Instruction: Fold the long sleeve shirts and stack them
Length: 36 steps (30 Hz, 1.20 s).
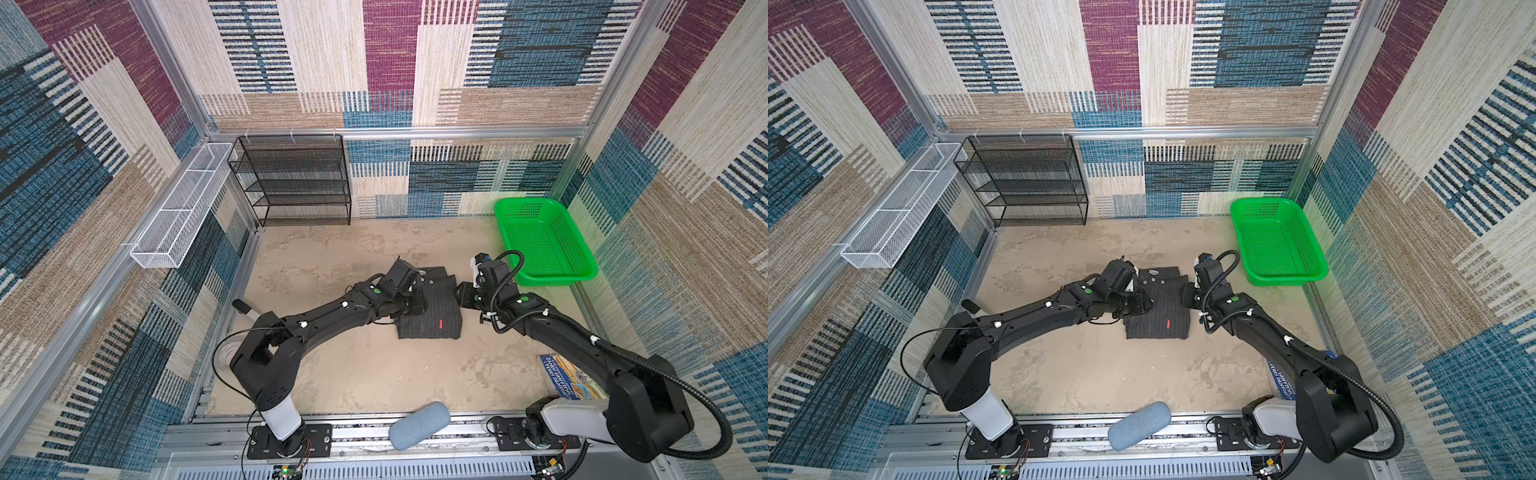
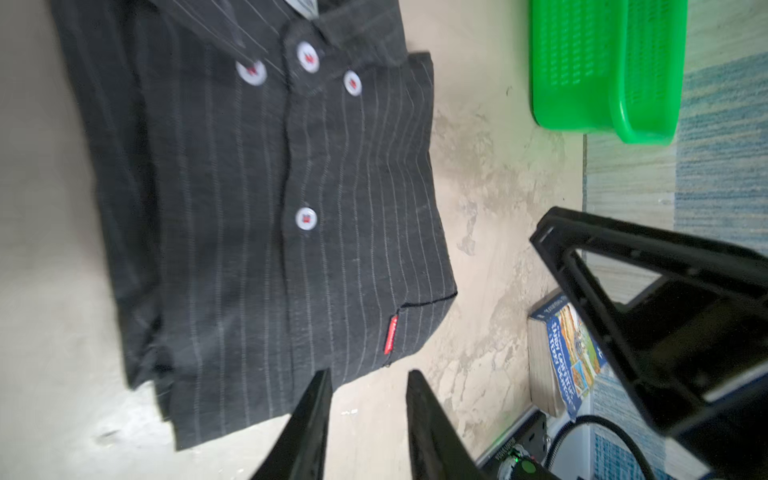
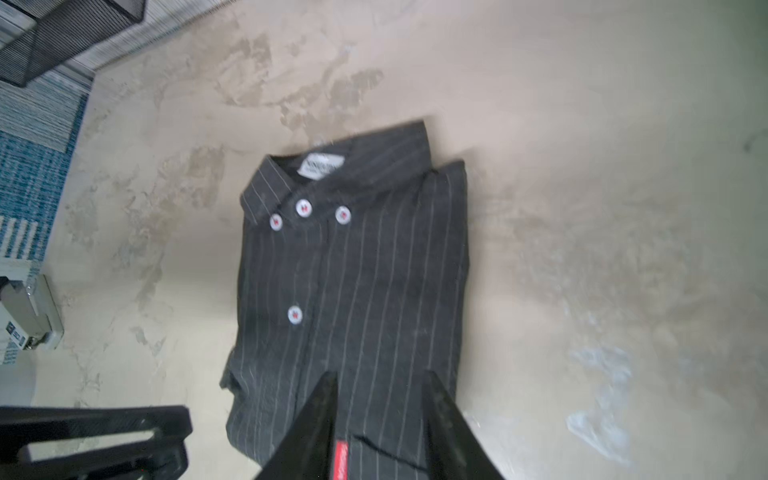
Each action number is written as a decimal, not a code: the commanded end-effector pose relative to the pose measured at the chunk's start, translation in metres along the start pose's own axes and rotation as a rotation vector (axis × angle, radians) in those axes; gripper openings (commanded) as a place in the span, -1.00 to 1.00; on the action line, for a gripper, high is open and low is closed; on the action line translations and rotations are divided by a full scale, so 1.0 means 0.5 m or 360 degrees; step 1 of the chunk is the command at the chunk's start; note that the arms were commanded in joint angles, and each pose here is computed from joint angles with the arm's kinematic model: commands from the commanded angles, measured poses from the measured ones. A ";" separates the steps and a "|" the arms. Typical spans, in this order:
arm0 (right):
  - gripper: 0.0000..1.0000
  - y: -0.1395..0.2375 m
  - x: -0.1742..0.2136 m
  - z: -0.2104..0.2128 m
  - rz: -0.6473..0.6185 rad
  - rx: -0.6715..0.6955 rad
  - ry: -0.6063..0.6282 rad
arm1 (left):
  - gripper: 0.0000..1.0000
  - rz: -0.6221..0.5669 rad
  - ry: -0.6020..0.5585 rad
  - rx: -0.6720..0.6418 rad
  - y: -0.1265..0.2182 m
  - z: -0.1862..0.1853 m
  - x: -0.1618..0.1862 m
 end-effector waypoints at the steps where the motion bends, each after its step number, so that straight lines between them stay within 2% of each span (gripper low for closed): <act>1: -0.26 0.012 0.024 -0.014 0.0005 0.0037 -0.0081 | -0.33 0.0029 0.0013 0.0041 -0.038 -0.015 -0.003; 7: -0.26 0.037 0.037 -0.030 -0.0025 0.0106 -0.0095 | -0.35 0.0114 0.0081 -0.0024 -0.126 0.005 0.002; 16: -0.25 0.048 0.023 -0.033 -0.0080 0.0113 -0.0105 | -0.18 0.0160 0.0132 -0.0300 -0.151 0.096 0.024; 29: -0.25 0.039 0.006 -0.027 -0.0083 0.0115 -0.0118 | -0.12 0.0089 0.0335 -0.0374 -0.098 0.223 -0.036; 36: -0.25 0.023 -0.008 -0.023 -0.0075 0.0122 -0.0113 | -0.13 0.0217 0.0309 -0.0361 -0.060 0.292 -0.087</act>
Point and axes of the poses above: each gripper's point midway between its finger pads, its own y axis back along the fingers, its own z axis along the line the jaws close on, x = y × z, the point moved 8 cm from there along y, back along the fingers, and after that the axes turned 8 degrees about y, right-handed, at the moved point
